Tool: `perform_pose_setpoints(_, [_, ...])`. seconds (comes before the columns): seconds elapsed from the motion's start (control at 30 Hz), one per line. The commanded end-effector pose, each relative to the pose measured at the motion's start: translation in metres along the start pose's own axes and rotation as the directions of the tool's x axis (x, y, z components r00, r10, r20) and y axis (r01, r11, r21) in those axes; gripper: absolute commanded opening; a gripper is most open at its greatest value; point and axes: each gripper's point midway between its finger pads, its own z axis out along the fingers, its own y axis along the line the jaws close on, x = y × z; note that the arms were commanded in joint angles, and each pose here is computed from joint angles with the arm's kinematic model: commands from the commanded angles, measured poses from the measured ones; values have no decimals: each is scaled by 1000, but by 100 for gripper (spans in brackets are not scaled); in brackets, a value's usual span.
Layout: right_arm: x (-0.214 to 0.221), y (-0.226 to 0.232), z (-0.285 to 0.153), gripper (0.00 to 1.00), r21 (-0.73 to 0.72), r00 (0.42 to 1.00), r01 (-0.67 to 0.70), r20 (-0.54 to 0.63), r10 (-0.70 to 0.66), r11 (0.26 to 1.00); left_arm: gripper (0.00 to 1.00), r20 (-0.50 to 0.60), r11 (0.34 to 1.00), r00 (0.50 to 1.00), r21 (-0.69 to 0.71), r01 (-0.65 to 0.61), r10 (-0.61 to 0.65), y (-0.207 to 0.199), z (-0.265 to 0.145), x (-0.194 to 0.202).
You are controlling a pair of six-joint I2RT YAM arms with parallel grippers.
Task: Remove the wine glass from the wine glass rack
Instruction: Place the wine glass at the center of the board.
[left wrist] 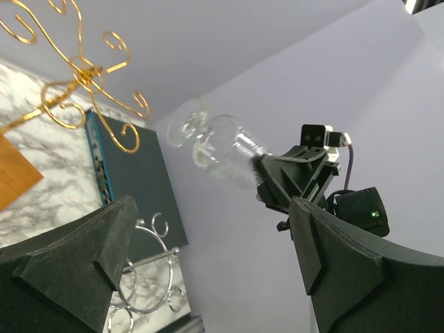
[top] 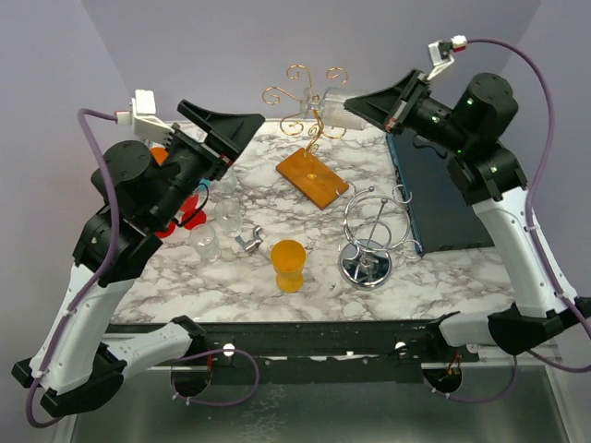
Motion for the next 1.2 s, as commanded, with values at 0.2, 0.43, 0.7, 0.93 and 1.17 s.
perform_pose_setpoints(0.2, [95, 8, 54, 1, 111, 968, 99, -240, -70, 989, 99, 160, 967, 956, -113, -228, 245, -8, -41, -58])
perform_pose_setpoints(0.43, [185, 11, 78, 1, 165, 908, 189, -404, -108, 968, 99, 238, 949, 924, -176, -262, 299, -8, -64, -84])
perform_pose_setpoints(0.7, [277, 5, 90, 1, 214, 796, 361, -578, -180, 907, 99, 282, 936, 902, -226, -269, 327, -3, -81, -98])
perform_pose_setpoints(0.93, [350, -24, 89, 1, 209, 672, 454, -719, -179, 866, 99, 322, 933, 886, -248, -261, 333, -3, -94, -109])
perform_pose_setpoints(1.17, [410, -63, 85, 1, 195, 545, 521, -825, -148, 831, 99, 366, 933, 867, -250, -259, 338, -10, -109, -122])
